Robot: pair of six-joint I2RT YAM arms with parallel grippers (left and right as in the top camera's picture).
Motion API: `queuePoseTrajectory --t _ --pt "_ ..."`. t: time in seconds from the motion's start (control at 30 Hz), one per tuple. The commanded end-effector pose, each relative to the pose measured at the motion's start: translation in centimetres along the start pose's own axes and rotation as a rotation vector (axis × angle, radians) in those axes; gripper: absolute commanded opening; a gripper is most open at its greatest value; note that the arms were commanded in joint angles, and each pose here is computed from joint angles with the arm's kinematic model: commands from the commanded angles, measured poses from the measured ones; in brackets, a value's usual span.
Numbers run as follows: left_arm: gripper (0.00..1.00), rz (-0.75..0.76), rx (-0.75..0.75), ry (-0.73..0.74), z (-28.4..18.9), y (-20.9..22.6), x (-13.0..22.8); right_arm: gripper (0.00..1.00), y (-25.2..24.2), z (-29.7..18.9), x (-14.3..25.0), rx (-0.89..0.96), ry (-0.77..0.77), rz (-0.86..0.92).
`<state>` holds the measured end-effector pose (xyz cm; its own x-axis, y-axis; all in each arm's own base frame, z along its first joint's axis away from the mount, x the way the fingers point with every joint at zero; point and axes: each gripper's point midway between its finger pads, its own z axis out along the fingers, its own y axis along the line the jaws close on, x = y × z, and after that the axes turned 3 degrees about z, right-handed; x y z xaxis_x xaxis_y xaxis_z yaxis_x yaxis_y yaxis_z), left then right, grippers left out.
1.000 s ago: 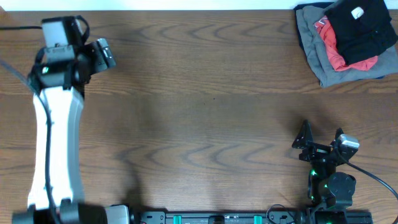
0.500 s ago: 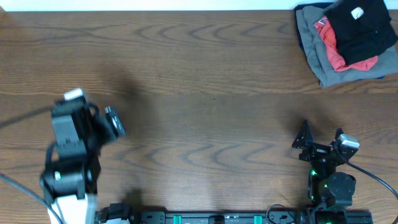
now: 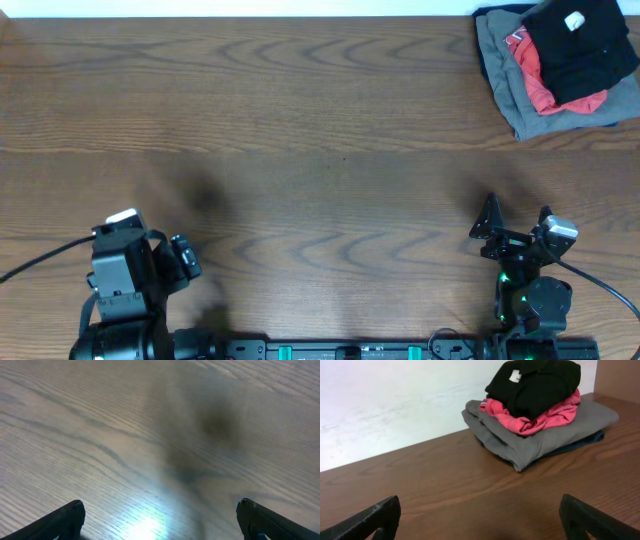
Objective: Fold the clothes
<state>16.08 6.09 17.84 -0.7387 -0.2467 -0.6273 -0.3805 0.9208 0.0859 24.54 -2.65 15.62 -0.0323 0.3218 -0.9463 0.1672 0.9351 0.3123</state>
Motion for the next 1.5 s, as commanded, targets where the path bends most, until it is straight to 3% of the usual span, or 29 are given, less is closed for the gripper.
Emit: queuePoseTrajectory --t 0.0,0.27,0.5,1.03,1.23,1.47 --pt "0.98 -0.004 -0.023 -0.045 -0.4 0.5 -0.5 0.99 0.3 0.0 0.3 -0.012 0.008 -0.008" --pt "0.98 -0.089 0.250 -0.604 -0.9 -4.2 -9.8 0.99 0.3 0.0 0.3 -0.011 0.009 -0.008" --pt "0.98 -0.101 0.341 -0.864 -0.5 -6.1 -10.6 0.99 0.3 0.0 0.3 -0.012 0.008 -0.008" --pt "0.98 -0.092 0.401 -0.931 2.5 -7.3 -6.4 0.99 0.3 0.0 0.3 -0.011 0.009 -0.008" --pt "0.98 -0.075 0.403 -0.883 3.3 -7.6 -5.2 0.99 0.3 0.0 0.3 -0.011 0.009 -0.008" --pt "0.98 -0.043 0.386 -0.711 6.5 -8.0 -2.2 0.99 0.3 0.0 0.3 -0.011 0.009 -0.008"
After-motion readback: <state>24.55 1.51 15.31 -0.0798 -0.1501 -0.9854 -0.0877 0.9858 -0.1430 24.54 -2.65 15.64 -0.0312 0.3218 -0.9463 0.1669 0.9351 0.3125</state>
